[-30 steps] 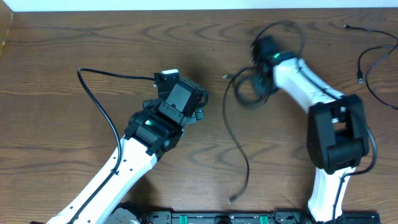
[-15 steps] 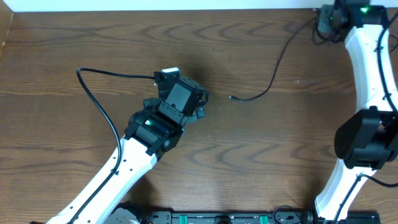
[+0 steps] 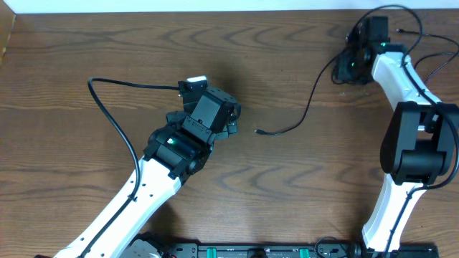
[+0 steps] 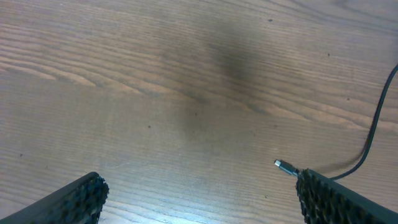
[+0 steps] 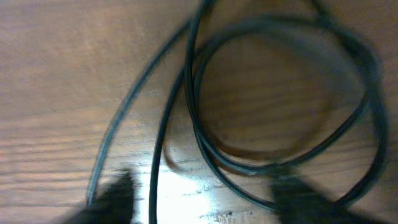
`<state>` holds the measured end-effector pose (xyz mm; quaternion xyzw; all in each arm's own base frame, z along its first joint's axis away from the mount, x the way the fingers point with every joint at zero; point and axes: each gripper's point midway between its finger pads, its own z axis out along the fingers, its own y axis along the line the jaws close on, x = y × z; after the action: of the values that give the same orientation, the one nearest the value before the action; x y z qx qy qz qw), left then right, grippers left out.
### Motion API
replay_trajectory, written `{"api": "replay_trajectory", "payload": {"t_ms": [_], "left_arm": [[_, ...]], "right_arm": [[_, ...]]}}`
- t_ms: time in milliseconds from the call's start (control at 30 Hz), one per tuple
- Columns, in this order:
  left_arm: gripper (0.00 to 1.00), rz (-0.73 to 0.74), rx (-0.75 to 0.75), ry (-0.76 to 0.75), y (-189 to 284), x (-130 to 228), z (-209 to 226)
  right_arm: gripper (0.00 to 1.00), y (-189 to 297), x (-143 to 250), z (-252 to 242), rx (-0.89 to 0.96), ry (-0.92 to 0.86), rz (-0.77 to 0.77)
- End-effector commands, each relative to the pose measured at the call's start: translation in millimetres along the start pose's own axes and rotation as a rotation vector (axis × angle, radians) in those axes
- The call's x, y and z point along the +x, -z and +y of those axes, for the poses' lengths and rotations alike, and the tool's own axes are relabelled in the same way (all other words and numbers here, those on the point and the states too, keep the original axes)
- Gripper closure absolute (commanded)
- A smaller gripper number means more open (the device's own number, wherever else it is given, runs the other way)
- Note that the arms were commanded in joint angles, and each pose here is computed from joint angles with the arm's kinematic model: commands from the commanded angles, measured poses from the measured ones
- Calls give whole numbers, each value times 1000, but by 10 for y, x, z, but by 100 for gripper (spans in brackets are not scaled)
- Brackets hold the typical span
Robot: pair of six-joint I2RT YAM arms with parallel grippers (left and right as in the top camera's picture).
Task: Untangle cables
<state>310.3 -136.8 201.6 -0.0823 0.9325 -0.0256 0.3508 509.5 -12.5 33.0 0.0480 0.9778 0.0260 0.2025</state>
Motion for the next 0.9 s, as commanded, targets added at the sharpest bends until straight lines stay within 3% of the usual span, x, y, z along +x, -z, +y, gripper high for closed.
{"api": "replay_trajectory", "payload": {"t_ms": [0,200,433,633,667,733,867], "left_arm": [[2,-5,-10,-16,-8,-10,14],[2,-5,-10,-16,-8,-10,14],[2,-5,-10,-16,-8,-9,15],[2,-5,-9,-16,-8,-11,13],[2,-5,-10,-16,-8,-10,14],[2,-5,-10,-16,-8,-10,14],[2,-5,-10,-16,-8,-10,14]], "right_arm": [[1,-79,155,11,-14,10,39],[1,-19,300,460,-263,4,100],[1,-228,352,410,-174,-54,55],[1,-398,583,704,-249,-38,49],[6,-431,586,677,-218,-31,36],[42,-487,547,512,-102,-41,-3],[90,-472,372,177,136,-96,-102]]}}
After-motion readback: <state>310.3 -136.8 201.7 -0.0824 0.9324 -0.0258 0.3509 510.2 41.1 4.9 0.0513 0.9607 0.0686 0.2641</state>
